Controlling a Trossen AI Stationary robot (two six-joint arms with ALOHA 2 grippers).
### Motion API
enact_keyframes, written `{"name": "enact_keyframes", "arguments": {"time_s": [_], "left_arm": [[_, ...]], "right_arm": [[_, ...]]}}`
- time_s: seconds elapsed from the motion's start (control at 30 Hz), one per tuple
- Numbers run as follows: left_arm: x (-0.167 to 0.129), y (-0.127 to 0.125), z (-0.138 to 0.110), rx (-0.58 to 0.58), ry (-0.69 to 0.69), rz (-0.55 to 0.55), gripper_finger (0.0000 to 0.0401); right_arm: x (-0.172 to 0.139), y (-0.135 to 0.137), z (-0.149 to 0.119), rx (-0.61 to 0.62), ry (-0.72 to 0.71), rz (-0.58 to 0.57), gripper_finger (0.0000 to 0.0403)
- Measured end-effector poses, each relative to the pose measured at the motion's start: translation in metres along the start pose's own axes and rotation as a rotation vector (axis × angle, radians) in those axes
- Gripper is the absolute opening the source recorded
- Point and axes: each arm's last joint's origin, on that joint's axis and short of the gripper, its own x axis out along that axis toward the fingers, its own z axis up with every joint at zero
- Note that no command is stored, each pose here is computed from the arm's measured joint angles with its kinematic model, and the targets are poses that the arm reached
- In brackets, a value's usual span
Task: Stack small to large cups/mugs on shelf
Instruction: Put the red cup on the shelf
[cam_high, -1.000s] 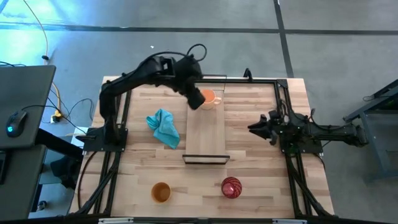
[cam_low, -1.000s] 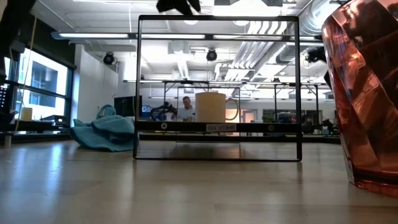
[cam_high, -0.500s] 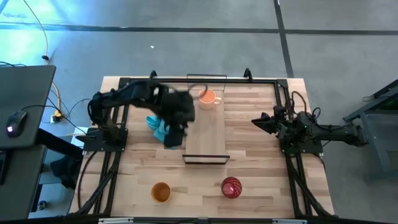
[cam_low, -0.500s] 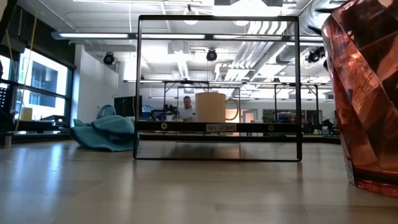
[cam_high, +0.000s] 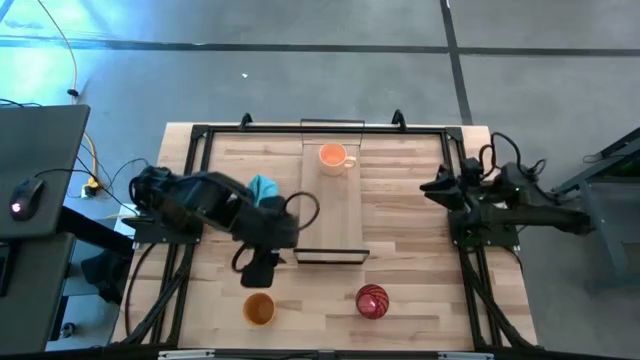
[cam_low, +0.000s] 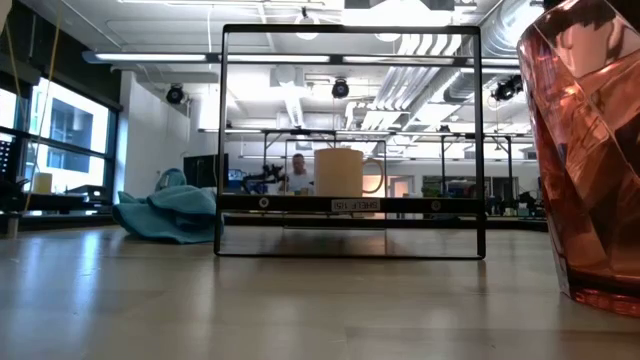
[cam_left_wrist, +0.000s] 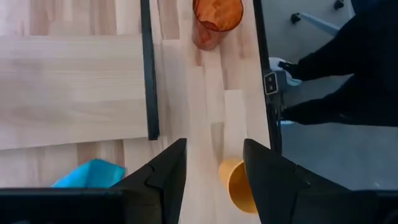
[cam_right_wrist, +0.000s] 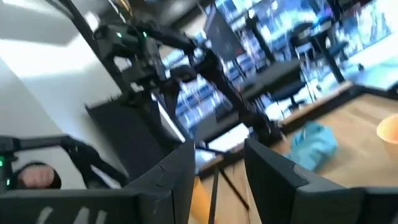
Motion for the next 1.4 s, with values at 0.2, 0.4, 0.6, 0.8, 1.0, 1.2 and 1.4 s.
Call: {"name": "enact_keyframes", "arguments": {"time_s": [0.2, 0.4, 0.6, 0.8, 1.0, 1.2, 1.4], "left_arm": [[-0.001, -0.019, -0.007, -0.041, -0.054, 0.11, 0.0147], [-0.003, -0.035, -0.014, -0.109, -0.124, 0.2, 0.0147], [-0.005, -0.052, -0.023, -0.163, -0.149, 0.194, 0.0147], [-0.003, -0.057, -0.024, -0.205, -0.175, 0.221, 0.0147], [0.013, -0.064, -0.022, -0.209, -0.136, 0.224, 0.0147], [0.031, -0.079, -0.023, -0.207, -0.11, 0.238, 0.0147], [0.038, -0.087, -0.023, -0.277, -0.162, 0.26, 0.0147]], "right_arm": [[-0.002, 0.023, 0.029, -0.011, 0.164, -0.012, 0.013], [0.005, 0.037, 0.048, 0.043, 0.37, -0.04, 0.013], [0.018, 0.041, 0.052, 0.053, 0.587, -0.077, 0.013], [0.033, 0.041, 0.046, 0.007, 0.703, -0.042, 0.013], [0.047, 0.043, 0.035, 0.019, 0.804, -0.008, 0.013], [0.058, 0.048, 0.025, 0.0, 0.883, 0.049, 0.013], [0.062, 0.057, 0.02, -0.051, 0.895, 0.143, 0.013]]}}
